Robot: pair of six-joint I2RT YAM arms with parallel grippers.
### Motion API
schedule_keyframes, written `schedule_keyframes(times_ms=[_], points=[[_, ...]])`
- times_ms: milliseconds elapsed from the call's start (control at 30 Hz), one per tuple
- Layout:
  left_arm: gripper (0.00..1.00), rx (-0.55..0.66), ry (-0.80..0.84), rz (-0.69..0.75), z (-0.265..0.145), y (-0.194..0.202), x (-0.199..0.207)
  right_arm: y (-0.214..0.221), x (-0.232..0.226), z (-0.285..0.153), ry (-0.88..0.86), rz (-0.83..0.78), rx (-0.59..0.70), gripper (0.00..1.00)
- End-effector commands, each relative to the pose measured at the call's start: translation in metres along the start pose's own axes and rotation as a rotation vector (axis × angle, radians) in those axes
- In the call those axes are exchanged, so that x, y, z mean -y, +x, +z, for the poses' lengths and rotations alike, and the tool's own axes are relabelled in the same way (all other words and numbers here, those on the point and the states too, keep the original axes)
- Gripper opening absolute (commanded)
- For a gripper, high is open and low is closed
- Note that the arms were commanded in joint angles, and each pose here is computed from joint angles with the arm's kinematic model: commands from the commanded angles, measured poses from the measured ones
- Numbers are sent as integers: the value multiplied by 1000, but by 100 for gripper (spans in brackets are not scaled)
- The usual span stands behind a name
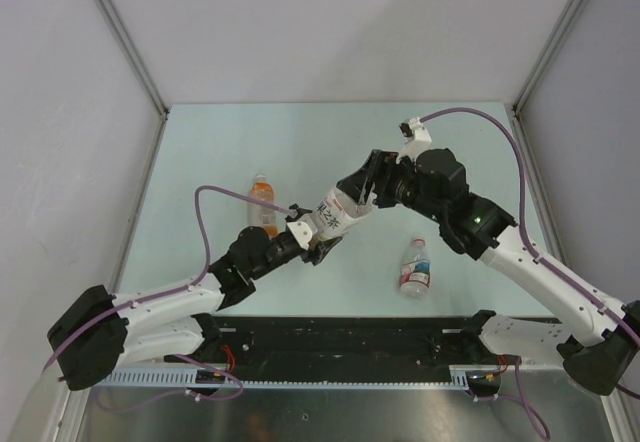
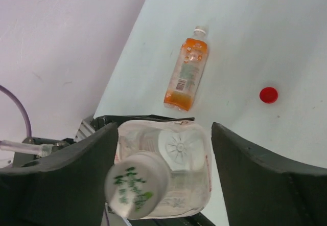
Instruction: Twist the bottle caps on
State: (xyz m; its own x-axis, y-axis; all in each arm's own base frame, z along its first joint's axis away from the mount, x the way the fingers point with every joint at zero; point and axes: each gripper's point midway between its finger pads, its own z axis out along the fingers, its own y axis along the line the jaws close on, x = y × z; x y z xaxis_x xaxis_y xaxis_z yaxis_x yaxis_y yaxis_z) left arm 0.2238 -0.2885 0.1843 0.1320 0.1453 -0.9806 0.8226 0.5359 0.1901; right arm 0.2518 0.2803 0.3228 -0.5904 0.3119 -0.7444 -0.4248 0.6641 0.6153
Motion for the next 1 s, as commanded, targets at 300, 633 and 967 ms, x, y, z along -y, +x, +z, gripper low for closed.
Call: schedule_keyframes(times_ms=[300, 633, 967], points=[[0, 186, -72, -7, 0, -54, -19, -15, -43, -50, -246, -303, 55, 99], [0, 187, 71, -18, -13, -44, 0, 0, -36, -95, -316, -615, 23, 99], [0, 161, 403, 6, -34, -24, 41, 37, -45, -106, -581, -956, -17, 92]])
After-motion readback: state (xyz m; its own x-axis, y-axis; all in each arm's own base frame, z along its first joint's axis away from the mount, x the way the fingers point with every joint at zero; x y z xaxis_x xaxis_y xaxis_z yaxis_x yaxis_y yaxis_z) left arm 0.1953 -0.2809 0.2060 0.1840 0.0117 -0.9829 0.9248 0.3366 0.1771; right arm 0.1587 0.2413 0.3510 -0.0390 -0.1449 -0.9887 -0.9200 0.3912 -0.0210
